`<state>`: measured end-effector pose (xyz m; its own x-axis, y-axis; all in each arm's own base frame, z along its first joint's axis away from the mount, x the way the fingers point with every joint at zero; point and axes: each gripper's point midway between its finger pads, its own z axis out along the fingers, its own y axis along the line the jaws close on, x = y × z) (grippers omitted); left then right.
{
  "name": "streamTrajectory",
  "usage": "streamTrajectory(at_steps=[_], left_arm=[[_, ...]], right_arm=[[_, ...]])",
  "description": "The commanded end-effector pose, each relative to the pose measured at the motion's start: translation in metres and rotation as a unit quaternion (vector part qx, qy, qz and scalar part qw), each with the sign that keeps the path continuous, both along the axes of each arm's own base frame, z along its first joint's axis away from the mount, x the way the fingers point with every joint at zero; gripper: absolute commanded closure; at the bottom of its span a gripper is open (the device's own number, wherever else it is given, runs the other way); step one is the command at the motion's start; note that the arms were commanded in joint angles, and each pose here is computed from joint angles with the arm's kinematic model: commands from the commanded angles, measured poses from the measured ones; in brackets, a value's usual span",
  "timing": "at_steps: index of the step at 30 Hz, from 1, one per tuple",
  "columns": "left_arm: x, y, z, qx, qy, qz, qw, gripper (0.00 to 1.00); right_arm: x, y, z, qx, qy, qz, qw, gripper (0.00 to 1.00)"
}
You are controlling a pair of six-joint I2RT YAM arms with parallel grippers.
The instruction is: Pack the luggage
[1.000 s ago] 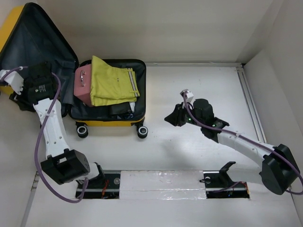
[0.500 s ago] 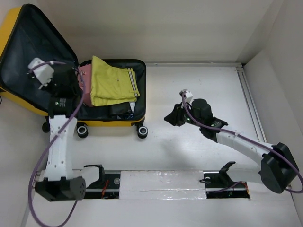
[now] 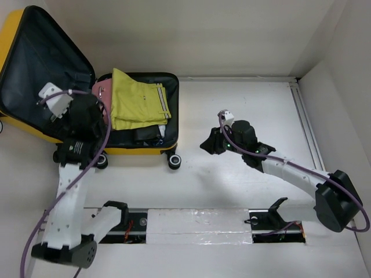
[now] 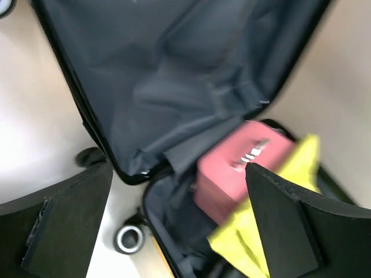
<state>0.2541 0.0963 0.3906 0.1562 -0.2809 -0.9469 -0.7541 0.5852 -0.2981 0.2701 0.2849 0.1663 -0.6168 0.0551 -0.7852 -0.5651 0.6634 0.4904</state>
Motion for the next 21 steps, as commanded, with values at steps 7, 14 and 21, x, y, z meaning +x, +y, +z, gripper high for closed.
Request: streamTrajectory(at_steps=[7, 14, 21], left_arm=[[0.010, 0.099, -0.033, -0.041, 0.057, 0.154, 0.986, 0.11], [0.006, 0.135, -0.037, -0.042, 0.082, 0.206, 0.974, 0.17], [0.013, 0.144, -0.040, -0.041, 0.096, 0.219, 0.970, 0.24]], right_arm=[[0.002, 0.006, 0.039, 0.022, -0.051, 0.013, 0.998, 0.62], [0.001, 0.006, 0.043, 0.024, -0.057, 0.019, 0.998, 0.62], [-0.001, 0.007, 0.043, 0.025, -0.056, 0.023, 0.998, 0.62]])
